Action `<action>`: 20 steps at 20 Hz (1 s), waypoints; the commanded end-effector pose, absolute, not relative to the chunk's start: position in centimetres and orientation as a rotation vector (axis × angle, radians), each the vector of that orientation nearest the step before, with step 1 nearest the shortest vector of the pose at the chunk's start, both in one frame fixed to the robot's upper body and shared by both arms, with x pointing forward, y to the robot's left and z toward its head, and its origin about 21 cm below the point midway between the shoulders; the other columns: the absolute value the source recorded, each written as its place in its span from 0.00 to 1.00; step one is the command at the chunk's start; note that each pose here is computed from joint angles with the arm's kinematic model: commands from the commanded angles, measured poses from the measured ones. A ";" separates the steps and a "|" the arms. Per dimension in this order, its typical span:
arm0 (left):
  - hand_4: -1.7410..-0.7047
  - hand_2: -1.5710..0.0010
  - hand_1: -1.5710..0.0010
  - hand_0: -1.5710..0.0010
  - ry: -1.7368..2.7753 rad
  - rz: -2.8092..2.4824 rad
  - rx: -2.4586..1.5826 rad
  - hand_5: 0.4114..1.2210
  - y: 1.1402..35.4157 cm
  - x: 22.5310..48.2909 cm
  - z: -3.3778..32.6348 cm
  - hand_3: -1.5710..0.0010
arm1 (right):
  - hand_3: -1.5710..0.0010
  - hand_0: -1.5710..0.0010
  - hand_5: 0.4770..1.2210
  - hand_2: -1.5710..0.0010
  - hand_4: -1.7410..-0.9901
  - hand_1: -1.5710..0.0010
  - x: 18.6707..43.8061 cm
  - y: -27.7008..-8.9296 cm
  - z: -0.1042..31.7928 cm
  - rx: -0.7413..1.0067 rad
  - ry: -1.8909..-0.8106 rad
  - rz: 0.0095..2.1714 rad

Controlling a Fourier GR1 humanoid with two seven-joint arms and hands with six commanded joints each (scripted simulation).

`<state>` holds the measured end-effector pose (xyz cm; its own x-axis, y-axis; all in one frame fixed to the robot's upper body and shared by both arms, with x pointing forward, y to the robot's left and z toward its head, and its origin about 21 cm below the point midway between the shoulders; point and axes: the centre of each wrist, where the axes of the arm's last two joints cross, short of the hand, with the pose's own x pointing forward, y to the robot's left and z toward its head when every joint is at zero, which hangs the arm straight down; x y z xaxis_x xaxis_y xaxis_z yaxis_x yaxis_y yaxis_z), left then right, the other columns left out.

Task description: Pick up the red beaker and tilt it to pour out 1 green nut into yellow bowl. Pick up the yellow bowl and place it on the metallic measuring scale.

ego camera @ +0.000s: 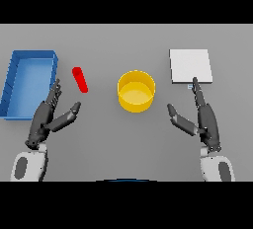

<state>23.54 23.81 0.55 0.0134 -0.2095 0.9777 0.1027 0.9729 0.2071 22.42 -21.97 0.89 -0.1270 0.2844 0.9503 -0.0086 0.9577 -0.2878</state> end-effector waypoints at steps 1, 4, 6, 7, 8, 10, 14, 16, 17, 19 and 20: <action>0.53 1.00 1.00 1.00 -1.535 -0.245 0.084 0.25 23.7 24.2 0.2 1.00 | 1.00 1.00 0.19 1.00 0.68 1.00 22.5 -22.2 0.9 -0.224 -1.680 0.261; 0.50 1.00 1.00 1.00 -1.535 -0.276 0.103 0.26 23.2 26.2 -0.6 1.00 | 1.00 1.00 0.21 1.00 0.65 1.00 22.2 -22.4 0.8 -0.207 -1.696 0.260; 0.49 1.00 1.00 1.00 -1.540 -0.292 0.110 0.28 22.9 27.2 -1.1 1.00 | 1.00 1.00 0.21 1.00 0.63 1.00 22.2 -22.5 0.6 -0.195 -1.687 0.248; 0.48 1.00 1.00 1.00 -1.537 -0.295 0.107 0.28 22.6 27.8 -1.3 1.00 | 1.00 1.00 0.21 1.00 0.62 1.00 22.5 -22.2 0.6 -0.186 -1.688 0.250; 0.48 1.00 1.00 1.00 -1.540 -0.292 0.105 0.29 22.8 28.2 -1.3 1.00 | 1.00 1.00 0.21 1.00 0.61 1.00 22.6 -22.5 0.6 -0.194 -1.693 0.251; 0.46 1.00 1.00 1.00 -1.533 -0.283 0.117 0.32 22.9 29.5 -1.5 1.00 | 1.00 1.00 0.21 1.00 0.62 1.00 22.5 -22.6 0.7 -0.202 -1.703 0.266; 0.44 1.00 1.00 1.00 -1.532 -0.286 0.107 0.33 22.5 31.4 -1.8 1.00 | 1.00 1.00 0.21 1.00 0.63 1.00 22.6 -22.7 0.7 -0.210 -1.683 0.251; 0.43 1.00 1.00 1.00 -1.536 -0.300 0.111 0.34 21.8 32.1 -1.6 1.00 | 1.00 1.00 0.22 1.00 0.63 1.00 22.4 -22.6 0.6 -0.208 -1.688 0.255; 0.43 1.00 1.00 1.00 -1.523 -0.303 0.111 0.34 21.8 32.5 -1.6 1.00 | 1.00 1.00 0.22 1.00 0.63 1.00 22.4 -22.7 0.8 -0.205 -1.696 0.246; 0.43 1.00 1.00 1.00 -1.514 -0.316 0.113 0.34 21.5 33.1 -2.0 1.00 | 1.00 1.00 0.23 1.00 0.63 1.00 22.5 -22.4 1.1 -0.208 -1.706 0.248; 0.43 1.00 1.00 1.00 -1.510 -0.314 0.108 0.34 21.3 33.6 -1.8 1.00 | 1.00 1.00 0.22 1.00 0.63 1.00 22.8 -22.4 1.1 -0.213 -1.689 0.250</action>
<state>33.62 21.33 -1.79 0.0308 -0.2702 0.9623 0.1366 0.9549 0.2637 22.76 -22.38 1.06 -0.1296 0.2831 0.9503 -0.0039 0.9582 -0.2860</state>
